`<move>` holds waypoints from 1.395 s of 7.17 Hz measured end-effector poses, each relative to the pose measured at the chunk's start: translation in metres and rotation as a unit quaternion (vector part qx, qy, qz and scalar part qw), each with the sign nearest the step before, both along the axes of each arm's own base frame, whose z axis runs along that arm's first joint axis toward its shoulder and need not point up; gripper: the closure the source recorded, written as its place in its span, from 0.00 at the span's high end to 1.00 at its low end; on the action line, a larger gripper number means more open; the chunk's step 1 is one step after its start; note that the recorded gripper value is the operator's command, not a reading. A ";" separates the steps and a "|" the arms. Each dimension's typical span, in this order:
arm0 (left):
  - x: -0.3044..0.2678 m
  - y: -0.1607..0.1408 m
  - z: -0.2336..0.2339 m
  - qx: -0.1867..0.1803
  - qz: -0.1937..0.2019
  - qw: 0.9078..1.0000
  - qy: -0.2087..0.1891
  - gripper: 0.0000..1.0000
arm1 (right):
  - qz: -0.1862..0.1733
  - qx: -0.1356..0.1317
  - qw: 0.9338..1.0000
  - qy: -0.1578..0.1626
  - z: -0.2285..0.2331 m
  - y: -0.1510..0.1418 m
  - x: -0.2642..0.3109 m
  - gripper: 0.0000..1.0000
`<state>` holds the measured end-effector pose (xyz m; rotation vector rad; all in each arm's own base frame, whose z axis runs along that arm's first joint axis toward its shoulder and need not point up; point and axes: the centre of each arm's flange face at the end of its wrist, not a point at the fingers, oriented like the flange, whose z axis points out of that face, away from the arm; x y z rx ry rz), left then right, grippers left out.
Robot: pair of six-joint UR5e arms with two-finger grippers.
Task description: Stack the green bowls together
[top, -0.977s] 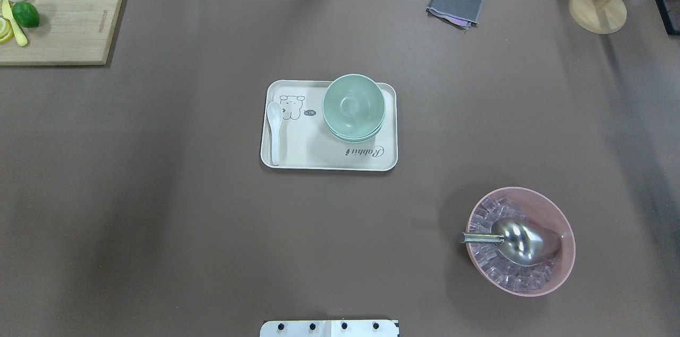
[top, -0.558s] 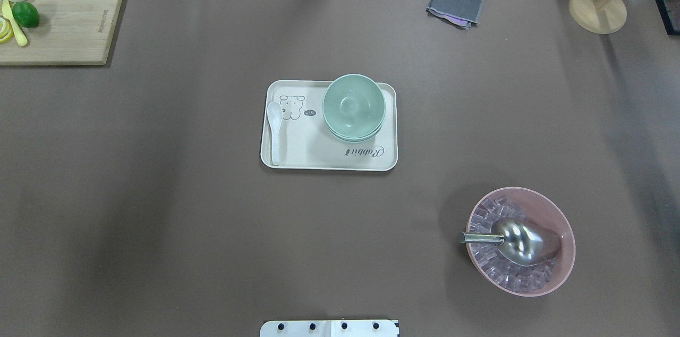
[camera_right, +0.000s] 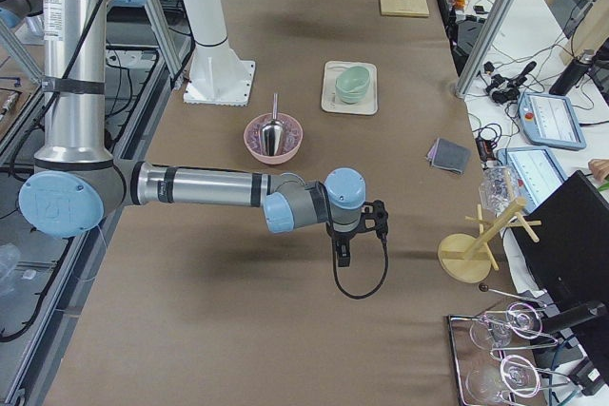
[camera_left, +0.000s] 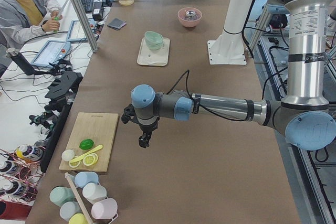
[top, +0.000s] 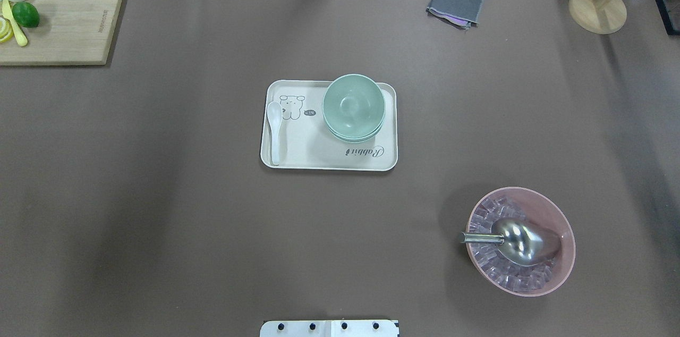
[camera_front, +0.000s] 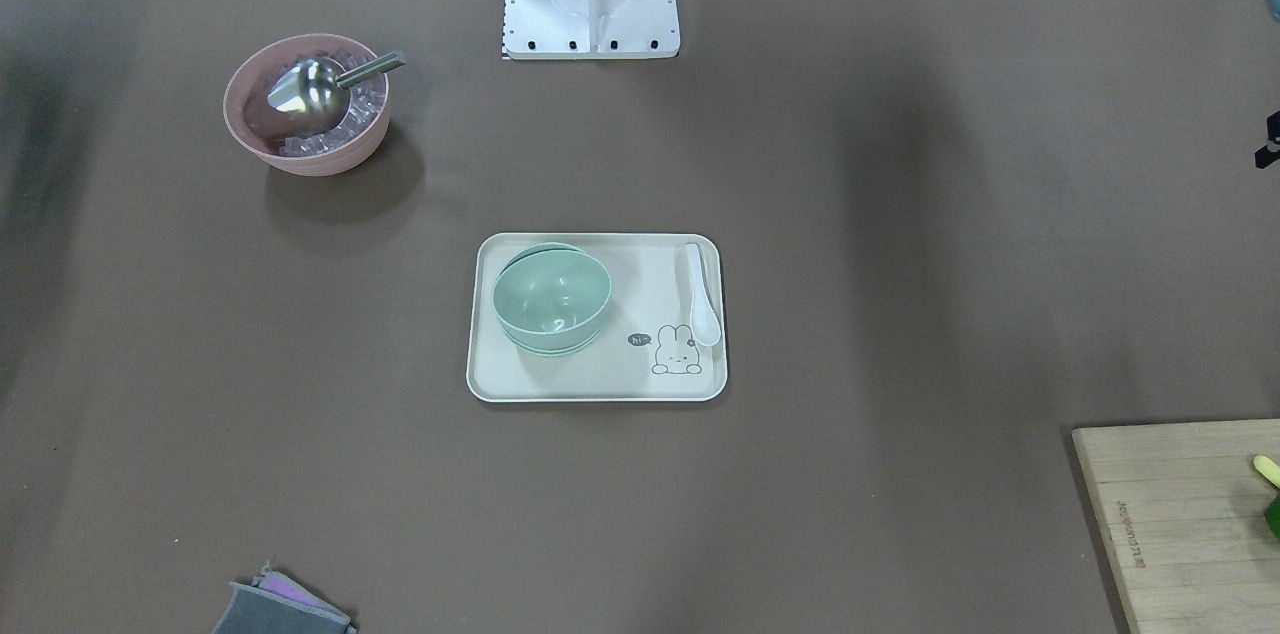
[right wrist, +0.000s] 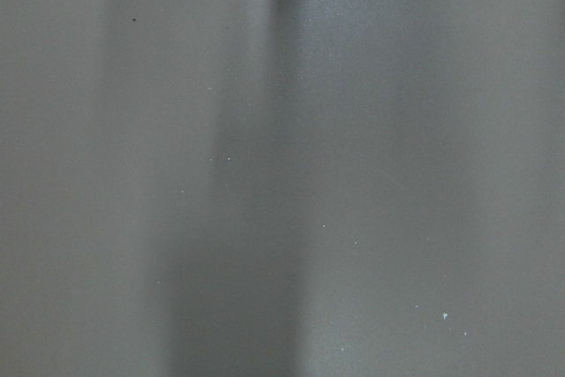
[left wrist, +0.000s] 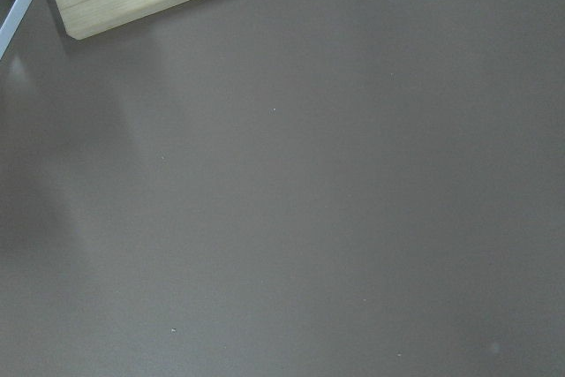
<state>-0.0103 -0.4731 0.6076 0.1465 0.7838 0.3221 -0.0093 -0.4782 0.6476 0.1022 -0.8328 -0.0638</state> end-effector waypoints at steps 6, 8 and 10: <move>0.000 0.006 -0.003 -0.001 0.000 1.000 0.011 0.98 | 0.000 -0.001 1.000 -0.001 0.001 0.000 0.000 1.00; 0.000 0.006 -0.002 -0.002 0.000 1.000 0.011 0.98 | 0.000 -0.001 1.000 -0.001 0.001 0.000 0.000 1.00; 0.000 0.006 -0.002 -0.003 0.000 1.000 0.010 0.98 | 0.000 -0.001 1.000 0.001 0.001 0.000 0.000 1.00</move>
